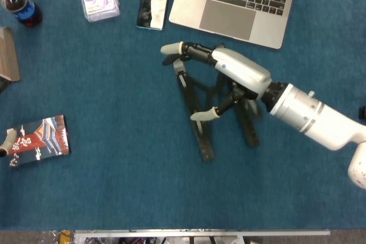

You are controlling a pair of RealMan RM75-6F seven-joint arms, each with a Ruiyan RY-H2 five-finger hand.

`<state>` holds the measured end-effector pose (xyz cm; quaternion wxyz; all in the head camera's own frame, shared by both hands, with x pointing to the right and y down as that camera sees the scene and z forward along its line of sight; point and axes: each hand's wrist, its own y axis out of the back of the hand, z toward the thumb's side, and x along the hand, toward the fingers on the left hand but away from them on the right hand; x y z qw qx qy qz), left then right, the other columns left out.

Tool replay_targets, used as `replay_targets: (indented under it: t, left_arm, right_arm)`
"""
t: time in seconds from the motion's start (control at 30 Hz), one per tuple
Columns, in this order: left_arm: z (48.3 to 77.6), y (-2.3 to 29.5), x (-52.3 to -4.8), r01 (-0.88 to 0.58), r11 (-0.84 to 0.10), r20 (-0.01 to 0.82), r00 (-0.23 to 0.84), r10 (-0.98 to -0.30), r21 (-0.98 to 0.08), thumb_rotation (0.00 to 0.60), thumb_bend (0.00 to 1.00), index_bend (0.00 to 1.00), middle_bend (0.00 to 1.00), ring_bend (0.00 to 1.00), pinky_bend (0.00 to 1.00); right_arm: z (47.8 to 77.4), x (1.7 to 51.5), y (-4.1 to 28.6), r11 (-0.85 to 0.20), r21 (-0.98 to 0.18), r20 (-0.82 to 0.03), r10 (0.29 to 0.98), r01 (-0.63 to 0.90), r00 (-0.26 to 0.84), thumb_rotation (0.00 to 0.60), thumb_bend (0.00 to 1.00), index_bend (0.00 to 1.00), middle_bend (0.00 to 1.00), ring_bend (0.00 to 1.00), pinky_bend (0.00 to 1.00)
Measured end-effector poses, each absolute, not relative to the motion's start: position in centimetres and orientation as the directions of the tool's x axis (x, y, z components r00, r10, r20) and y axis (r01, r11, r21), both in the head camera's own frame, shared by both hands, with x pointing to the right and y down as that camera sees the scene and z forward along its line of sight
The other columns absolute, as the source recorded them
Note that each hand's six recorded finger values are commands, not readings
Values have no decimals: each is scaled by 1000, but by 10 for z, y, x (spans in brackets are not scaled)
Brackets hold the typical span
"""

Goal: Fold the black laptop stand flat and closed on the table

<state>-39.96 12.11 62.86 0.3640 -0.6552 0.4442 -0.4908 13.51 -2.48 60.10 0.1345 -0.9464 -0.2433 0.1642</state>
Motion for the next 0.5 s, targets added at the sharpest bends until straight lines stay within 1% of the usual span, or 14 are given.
replay_targets:
  t: [0.1, 0.23, 0.5]
  left_arm:
    - [630, 121, -400, -223, -346, 325, 125, -937, -911, 600, 351, 17, 39, 0, 0]
    - [633, 119, -398, -217, -359, 336, 137, -932, -908, 600, 350, 17, 39, 0, 0]
    - [641, 105, -384, -176, -419, 381, 215, -899, -891, 600, 350, 17, 40, 0, 0]
  right_arm:
    - [606, 141, -26, -838, -364, -263, 512, 407, 818, 600, 0, 133, 234, 110, 187]
    - [621, 154, -26, -832, -401, -316, 518, 383, 795, 600, 0, 133, 234, 110, 187]
    - [637, 176, -23, -802, -513, -372, 529, 306, 763, 600, 0, 133, 234, 110, 187]
